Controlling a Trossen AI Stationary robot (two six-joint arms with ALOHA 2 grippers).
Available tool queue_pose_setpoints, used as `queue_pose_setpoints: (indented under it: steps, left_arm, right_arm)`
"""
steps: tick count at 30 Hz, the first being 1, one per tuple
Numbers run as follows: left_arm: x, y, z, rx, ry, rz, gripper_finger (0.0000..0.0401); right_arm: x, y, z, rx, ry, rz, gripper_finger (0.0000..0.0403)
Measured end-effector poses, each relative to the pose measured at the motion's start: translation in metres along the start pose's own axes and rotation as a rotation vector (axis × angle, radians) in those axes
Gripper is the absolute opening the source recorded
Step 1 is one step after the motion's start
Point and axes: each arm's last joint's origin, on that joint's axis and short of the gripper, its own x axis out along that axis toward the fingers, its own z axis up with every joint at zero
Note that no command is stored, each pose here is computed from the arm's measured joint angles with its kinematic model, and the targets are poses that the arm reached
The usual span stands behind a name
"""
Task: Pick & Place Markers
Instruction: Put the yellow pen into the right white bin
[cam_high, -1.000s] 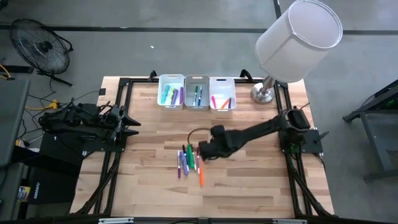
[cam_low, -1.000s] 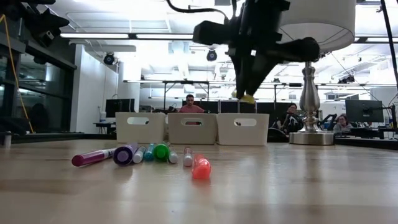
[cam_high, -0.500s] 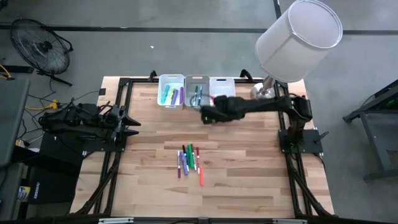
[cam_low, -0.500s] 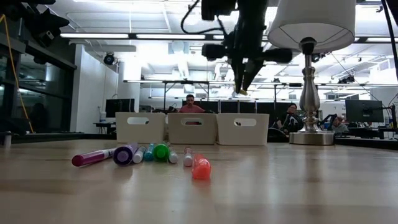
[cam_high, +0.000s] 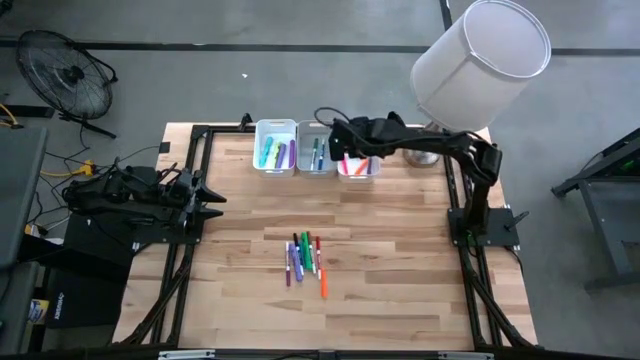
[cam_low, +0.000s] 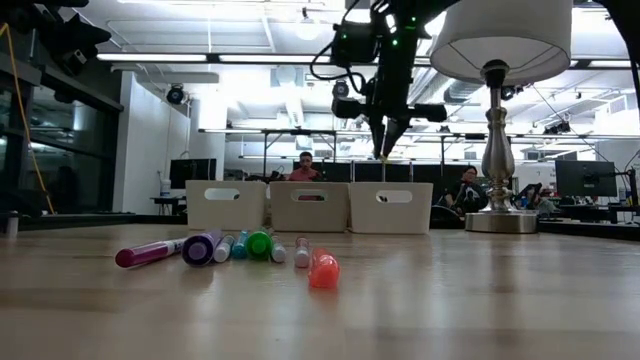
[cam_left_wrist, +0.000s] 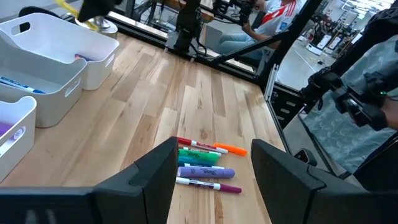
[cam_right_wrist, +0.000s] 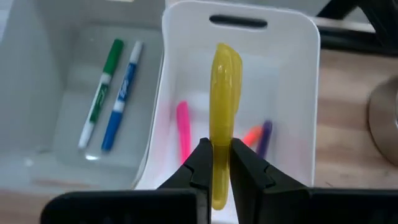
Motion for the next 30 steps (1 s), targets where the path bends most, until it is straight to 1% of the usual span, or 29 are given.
queue_pose_setpoints:
  steps: [6, 11, 16, 21, 25, 30]
  left_arm:
    - [0.0, 0.0, 0.0, 0.0, -0.001, 0.003, 0.0202]
    - [0.0, 0.001, 0.001, -0.002, -0.012, 0.021, 0.0202]
    - [0.0, 0.001, 0.001, -0.003, -0.016, 0.029, 0.0202]
    - [0.0, 0.002, 0.001, -0.004, -0.03, 0.064, 0.0202]
    - [0.0, 0.002, 0.001, -0.006, -0.035, 0.074, 0.0202]
    - [0.0, 0.002, 0.001, -0.012, -0.036, 0.076, 0.0202]
  right_arm:
    - [0.018, 0.0, 0.012, -0.014, 0.016, 0.024, 0.0023]
    - [0.039, 0.003, 0.013, -0.028, 0.061, 0.027, 0.0023]
    - [0.051, 0.004, 0.011, -0.031, 0.096, 0.023, 0.0023]
    - [0.064, 0.007, 0.006, -0.072, 0.142, 0.025, 0.0024]
    - [0.067, 0.008, 0.005, -0.083, 0.141, 0.02, 0.0045]
    - [0.067, 0.008, 0.005, -0.145, 0.145, 0.028, 0.0076]
